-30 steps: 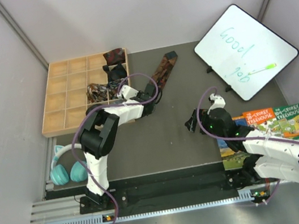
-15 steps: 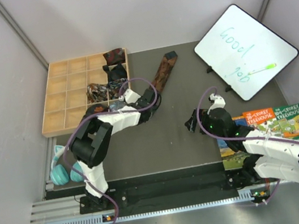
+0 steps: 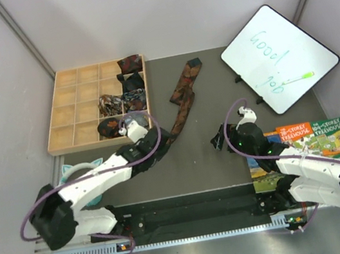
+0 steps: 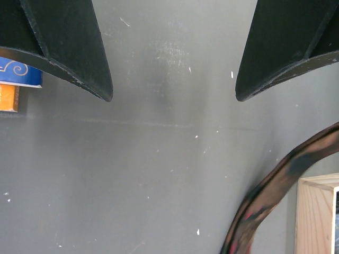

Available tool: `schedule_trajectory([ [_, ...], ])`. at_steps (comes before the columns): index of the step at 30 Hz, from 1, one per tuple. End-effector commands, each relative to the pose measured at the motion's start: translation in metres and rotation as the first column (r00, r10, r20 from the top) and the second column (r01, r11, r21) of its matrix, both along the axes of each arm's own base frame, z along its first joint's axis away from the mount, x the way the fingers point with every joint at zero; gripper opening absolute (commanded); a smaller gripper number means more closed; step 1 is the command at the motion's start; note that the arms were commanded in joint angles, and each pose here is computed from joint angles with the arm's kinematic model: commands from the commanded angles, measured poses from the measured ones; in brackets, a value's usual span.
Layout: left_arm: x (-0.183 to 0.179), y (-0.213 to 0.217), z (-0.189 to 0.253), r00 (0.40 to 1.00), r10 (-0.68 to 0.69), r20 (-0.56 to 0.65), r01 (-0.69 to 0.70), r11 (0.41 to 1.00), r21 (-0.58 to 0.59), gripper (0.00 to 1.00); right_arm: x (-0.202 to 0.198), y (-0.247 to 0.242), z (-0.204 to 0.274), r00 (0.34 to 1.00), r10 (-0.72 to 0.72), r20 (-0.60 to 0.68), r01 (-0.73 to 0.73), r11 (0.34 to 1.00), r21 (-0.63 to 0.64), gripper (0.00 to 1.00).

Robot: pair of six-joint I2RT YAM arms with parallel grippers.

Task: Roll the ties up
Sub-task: Flatten out the tie at the center of the board.

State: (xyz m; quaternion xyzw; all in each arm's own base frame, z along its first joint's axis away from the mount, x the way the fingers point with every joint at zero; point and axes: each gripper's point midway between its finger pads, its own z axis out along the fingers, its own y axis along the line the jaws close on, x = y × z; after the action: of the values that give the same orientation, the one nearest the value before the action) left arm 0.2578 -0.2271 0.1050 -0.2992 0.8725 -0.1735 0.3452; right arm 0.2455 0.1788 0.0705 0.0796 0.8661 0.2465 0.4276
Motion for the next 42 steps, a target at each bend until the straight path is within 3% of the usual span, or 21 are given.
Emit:
schedule_trajectory([
  [1, -0.032, 0.036, 0.028, 0.999, 0.045, 0.019, -0.045, 0.999, 0.001, 0.0, 0.005, 0.005, 0.01, 1.0, -0.013, 0.014, 0.013, 1.0, 0.014, 0.99],
  [10, -0.091, 0.094, 0.037, 0.995, 0.075, -0.059, -0.076, 0.997, -0.015, 0.0, 0.006, 0.005, 0.005, 1.0, -0.018, -0.022, 0.018, 1.0, -0.01, 0.99],
  [13, -0.103, 0.109, 0.05, 0.995, 0.095, -0.035, -0.098, 0.992, -0.081, 0.0, 0.007, 0.005, 0.002, 0.999, -0.027, -0.046, 0.026, 0.999, -0.024, 0.99],
  [17, -0.117, 0.132, 0.066, 0.993, 0.113, -0.025, -0.115, 0.99, -0.084, 0.0, 0.009, 0.005, -0.001, 0.996, -0.035, -0.076, 0.032, 0.998, -0.047, 0.99],
  [24, -0.137, 0.126, 0.061, 0.995, 0.006, -0.102, -0.014, 0.997, -0.08, 0.0, 0.005, 0.002, 0.002, 0.993, -0.044, -0.112, 0.036, 0.997, -0.072, 0.99],
  [32, -0.157, 0.145, 0.037, 0.98, -0.049, -0.192, 0.06, 0.997, 0.049, 0.0, -0.009, 0.049, 0.028, 0.969, 0.086, -0.231, -0.07, 0.995, 0.076, 0.97],
  [36, -0.158, 0.144, 0.028, 0.973, -0.086, -0.216, 0.108, 0.99, 0.094, 0.0, -0.034, 0.106, 0.049, 0.947, 0.206, -0.248, -0.156, 0.966, 0.206, 0.95],
  [38, -0.158, 0.145, 0.027, 0.971, -0.088, -0.221, 0.114, 0.988, 0.108, 0.0, -0.044, 0.132, 0.048, 0.934, 0.25, -0.255, -0.196, 0.956, 0.219, 0.91],
  [40, -0.157, 0.144, 0.023, 0.968, -0.099, -0.231, 0.132, 0.982, 0.133, 0.0, -0.059, 0.169, 0.055, 0.916, 0.322, -0.24, -0.274, 0.937, 0.216, 0.81],
  [42, -0.156, 0.144, 0.02, 0.966, -0.108, -0.237, 0.145, 0.979, 0.145, 0.0, -0.064, 0.196, 0.065, 0.902, 0.363, -0.234, -0.307, 0.92, 0.246, 0.64],
])
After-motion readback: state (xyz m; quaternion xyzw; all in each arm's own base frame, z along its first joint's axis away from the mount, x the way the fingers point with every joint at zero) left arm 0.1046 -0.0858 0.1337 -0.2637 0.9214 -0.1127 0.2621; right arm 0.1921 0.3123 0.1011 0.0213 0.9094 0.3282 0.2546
